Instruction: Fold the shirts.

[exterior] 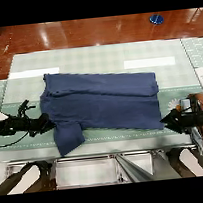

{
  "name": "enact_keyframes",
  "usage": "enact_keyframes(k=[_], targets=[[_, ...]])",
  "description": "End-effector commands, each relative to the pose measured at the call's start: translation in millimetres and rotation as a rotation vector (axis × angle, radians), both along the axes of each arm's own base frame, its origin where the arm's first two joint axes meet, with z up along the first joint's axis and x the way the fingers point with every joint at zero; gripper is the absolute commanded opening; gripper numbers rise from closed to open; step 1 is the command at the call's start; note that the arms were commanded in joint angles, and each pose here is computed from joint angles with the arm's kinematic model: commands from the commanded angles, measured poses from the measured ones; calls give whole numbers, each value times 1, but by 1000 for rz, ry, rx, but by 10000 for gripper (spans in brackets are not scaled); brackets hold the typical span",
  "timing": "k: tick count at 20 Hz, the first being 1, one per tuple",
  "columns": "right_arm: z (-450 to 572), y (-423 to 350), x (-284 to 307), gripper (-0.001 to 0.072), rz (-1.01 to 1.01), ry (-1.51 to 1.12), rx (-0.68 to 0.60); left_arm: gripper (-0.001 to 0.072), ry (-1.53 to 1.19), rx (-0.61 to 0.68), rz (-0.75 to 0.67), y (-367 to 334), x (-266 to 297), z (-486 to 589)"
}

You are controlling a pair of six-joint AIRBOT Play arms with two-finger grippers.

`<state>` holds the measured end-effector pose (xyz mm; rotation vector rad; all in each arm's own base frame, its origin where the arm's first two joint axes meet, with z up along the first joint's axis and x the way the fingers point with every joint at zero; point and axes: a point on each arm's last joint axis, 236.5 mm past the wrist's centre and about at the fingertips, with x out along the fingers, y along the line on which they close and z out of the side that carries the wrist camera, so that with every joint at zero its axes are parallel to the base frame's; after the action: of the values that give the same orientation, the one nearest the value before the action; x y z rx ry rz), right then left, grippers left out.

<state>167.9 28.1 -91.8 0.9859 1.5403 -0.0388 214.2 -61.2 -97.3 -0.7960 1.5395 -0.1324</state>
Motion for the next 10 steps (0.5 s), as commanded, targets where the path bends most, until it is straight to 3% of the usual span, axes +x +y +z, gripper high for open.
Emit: enact_keyframes(k=[1, 7, 9, 10], targets=[[-13, 11, -4, 410, 48, 47, 18, 16, -3, -12, -7, -2, 1, 4], [-29, 34, 36, 390, 2, -17, 54, 17, -4, -11, -6, -2, 1, 4], [-24, 48, 54, 201, 54, -70, 78, 16, -9, -9, -7, -1, 3, 5], [-18, 53, 62, 59, 101, -109, 84, 16, -20, -6, -9, 0, 7, 8]])
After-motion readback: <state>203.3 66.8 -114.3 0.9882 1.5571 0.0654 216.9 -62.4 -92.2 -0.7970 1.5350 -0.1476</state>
